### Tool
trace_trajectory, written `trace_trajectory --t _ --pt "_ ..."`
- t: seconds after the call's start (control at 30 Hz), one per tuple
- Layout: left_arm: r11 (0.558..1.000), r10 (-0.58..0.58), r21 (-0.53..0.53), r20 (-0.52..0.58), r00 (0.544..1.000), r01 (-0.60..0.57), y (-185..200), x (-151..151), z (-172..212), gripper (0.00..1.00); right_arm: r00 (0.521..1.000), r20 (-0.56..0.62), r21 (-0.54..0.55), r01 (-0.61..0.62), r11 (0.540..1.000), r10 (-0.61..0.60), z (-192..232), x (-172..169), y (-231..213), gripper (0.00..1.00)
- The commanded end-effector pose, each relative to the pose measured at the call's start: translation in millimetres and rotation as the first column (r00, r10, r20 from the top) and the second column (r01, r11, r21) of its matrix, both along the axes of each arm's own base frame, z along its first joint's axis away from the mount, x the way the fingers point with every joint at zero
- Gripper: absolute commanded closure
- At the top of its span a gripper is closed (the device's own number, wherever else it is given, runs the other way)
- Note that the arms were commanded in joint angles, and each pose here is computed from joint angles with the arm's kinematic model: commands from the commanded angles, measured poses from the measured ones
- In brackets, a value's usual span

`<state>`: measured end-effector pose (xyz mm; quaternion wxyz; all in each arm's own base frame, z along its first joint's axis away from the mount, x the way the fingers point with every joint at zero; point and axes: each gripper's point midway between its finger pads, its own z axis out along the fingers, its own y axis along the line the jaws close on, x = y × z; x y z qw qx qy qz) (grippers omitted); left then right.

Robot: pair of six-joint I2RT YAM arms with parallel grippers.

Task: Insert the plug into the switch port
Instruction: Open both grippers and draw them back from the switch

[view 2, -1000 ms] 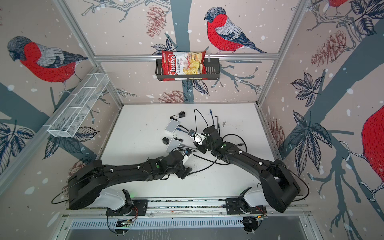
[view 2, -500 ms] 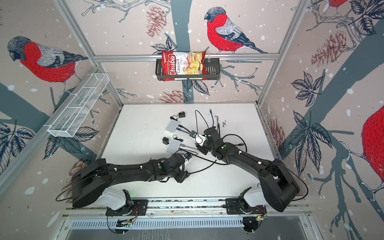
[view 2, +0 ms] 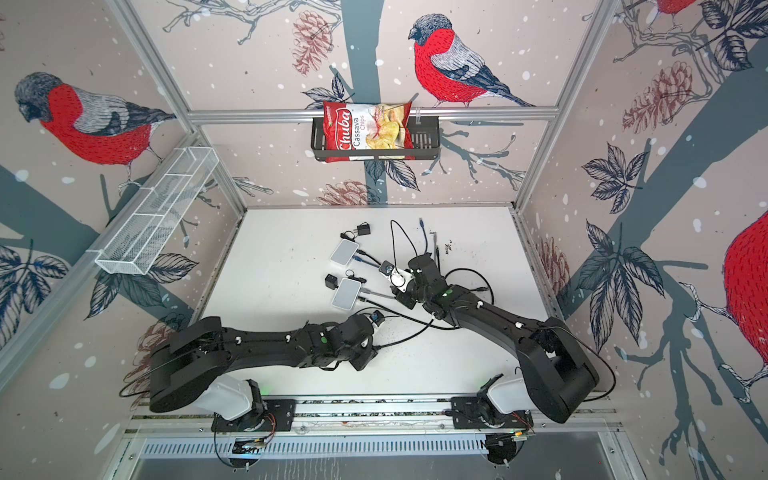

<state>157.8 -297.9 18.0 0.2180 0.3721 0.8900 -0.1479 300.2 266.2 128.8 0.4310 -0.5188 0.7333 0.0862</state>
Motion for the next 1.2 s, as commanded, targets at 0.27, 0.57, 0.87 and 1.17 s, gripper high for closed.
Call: trace_trajectory --t 0.27,0.57,0.87,1.17 --pt "0.995 0.073 0.061 0.102 0.992 -0.079 24.1 7.3 -5.0 0.69 0.998 0.030 0.059 -0.060 0.996 0.058 12.2 -1.2 4.6 0.61" --pt "0.995 0.098 -0.013 0.208 0.973 -0.097 28.9 15.6 6.6 0.73 0.993 0.019 0.101 -0.116 0.988 0.115 16.0 -5.4 5.6 0.61" --pt "0.992 0.061 -0.127 0.287 0.956 -0.025 21.7 16.4 30.1 0.66 0.954 -0.064 0.054 -0.289 0.956 0.292 -3.7 -35.4 5.0 0.61" --pt "0.915 0.341 -0.328 0.311 0.887 -0.237 49.6 33.5 67.7 0.39 0.909 -0.203 -0.085 -0.388 0.918 0.365 -32.9 -63.5 13.5 0.61"
